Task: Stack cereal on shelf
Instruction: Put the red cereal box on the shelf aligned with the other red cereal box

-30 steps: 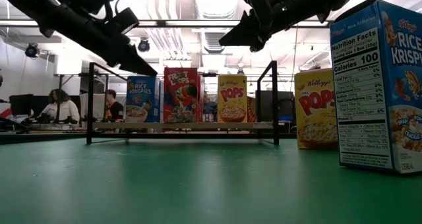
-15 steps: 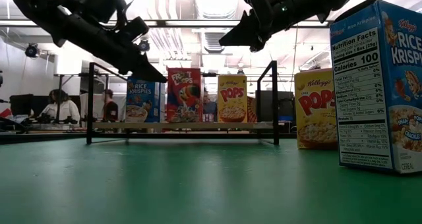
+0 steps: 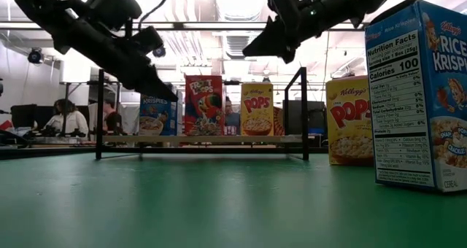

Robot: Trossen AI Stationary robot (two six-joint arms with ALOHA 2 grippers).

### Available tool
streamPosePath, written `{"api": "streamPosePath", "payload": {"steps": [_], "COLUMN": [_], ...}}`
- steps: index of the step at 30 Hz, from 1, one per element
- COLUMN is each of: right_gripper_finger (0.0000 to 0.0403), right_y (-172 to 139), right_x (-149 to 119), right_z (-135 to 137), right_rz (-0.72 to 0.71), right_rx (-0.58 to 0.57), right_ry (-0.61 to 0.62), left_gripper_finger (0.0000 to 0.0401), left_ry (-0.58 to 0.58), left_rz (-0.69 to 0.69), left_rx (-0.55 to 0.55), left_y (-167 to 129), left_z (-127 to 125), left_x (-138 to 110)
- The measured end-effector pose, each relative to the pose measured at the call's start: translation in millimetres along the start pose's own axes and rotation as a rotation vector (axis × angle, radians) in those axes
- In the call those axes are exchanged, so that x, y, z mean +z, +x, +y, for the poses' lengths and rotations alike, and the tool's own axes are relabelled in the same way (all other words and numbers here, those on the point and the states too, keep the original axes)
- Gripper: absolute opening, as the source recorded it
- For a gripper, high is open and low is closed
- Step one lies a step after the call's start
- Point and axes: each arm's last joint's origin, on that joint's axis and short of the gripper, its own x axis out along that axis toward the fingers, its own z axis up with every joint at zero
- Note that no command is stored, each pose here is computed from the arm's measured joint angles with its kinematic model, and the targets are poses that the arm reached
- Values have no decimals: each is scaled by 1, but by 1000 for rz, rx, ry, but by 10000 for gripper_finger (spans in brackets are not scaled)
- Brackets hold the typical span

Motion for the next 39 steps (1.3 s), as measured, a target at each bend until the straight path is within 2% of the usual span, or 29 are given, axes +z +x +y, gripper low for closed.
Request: {"api": "streamPosePath", "payload": {"steps": [2,4,7,12,19,27,33,39], "right_gripper_finger": [9,9,9,9,9,9,9,9], "right_y": [5,10,16,20,20,20,34,48], "right_x": [-3,-4,-5,0,4,3,-14,-11], "right_z": [-1,-3,-5,-5,-5,-5,-5,-6], "right_rz": [17,30,46,50,42,56,126,111], "right_rx": [-14,-22,-27,-27,-26,-27,-26,-29], "right_ry": [3,9,6,-9,-24,7,29,23], "left_gripper_finger": [40,40,40,40,40,40,40,40], "left_ry": [3,6,5,-1,-10,-17,-17,-17], "left_rz": [-29,-49,-47,-14,15,12,11,11], "left_rx": [-109,-152,-134,-3,57,55,11,11], "left_y": [1,4,10,20,26,25,25,25], "left_z": [-3,-5,-6,-4,-3,-3,-4,-4], "left_x": [2,3,1,-4,-9,-8,-8,-8]}}
